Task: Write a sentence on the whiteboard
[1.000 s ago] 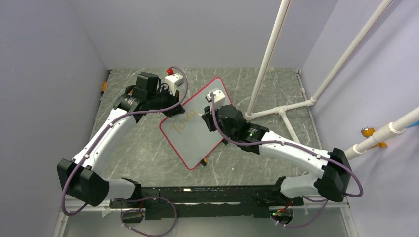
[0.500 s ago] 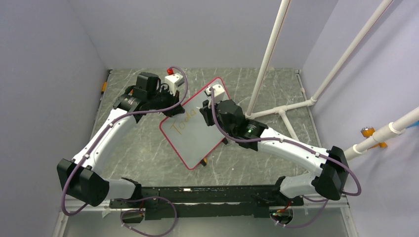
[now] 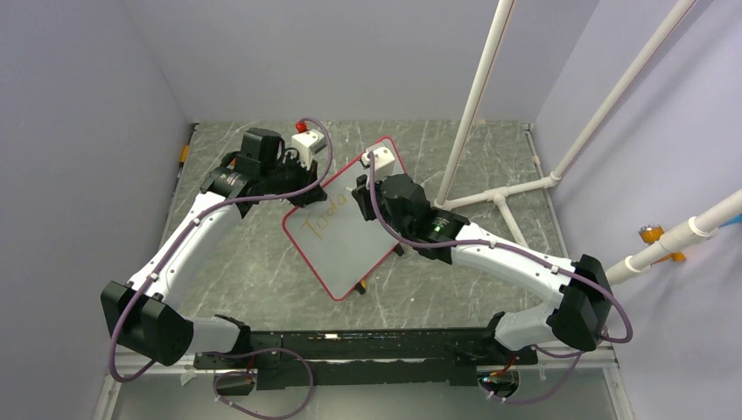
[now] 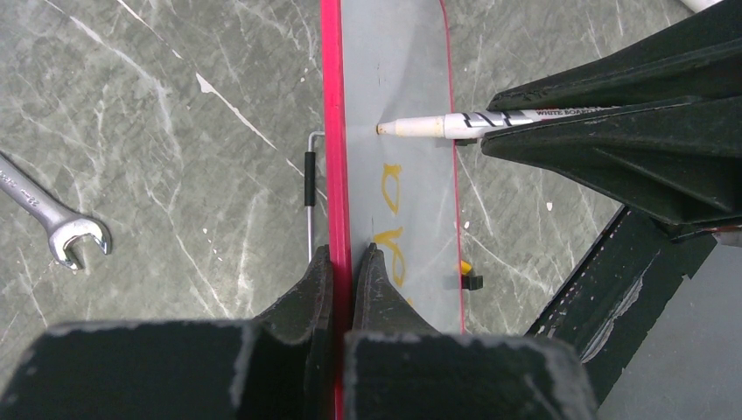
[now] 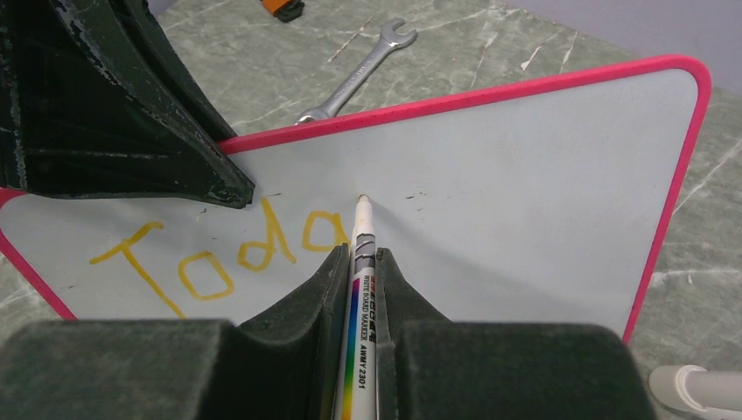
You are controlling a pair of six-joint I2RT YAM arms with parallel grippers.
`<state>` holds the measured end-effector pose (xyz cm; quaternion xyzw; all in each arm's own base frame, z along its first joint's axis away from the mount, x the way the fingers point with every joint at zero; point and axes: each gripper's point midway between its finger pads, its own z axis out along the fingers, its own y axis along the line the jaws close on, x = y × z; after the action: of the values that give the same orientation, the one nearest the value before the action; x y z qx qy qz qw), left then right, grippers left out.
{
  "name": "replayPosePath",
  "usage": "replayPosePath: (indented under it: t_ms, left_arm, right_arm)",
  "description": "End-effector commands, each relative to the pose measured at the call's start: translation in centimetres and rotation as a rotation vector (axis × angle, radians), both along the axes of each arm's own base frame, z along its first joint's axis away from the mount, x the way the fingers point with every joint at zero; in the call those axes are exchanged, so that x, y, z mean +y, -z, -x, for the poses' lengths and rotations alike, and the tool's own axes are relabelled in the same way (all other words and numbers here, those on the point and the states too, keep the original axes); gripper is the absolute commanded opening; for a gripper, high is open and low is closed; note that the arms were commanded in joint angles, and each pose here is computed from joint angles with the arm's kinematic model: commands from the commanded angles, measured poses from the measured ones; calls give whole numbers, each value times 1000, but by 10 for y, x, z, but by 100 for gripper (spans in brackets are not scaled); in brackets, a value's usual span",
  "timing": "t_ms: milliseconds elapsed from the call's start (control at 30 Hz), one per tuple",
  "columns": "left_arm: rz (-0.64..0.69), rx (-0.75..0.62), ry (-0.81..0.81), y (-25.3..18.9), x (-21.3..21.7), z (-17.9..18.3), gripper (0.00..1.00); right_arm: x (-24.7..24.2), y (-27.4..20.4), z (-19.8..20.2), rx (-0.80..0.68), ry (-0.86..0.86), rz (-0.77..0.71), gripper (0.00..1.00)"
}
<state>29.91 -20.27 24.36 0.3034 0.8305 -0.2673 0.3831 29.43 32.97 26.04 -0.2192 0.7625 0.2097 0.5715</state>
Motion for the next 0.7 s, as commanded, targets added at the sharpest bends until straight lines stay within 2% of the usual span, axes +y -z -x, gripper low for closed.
replayPosePath:
  t_ms: [0, 367, 667]
  left_arm:
    - [-153, -60, -4, 16, 22, -5, 0]
    - [-150, -57, 0, 15, 21, -5, 0]
    - [-149, -55, 1, 16, 20, -5, 0]
  right_arm:
    - [5, -15, -2, -33, -18, -48, 0]
    - [-5, 12, 6, 11, -10, -20, 0]
    - [-13, 7, -1, -1, 36, -9, 0]
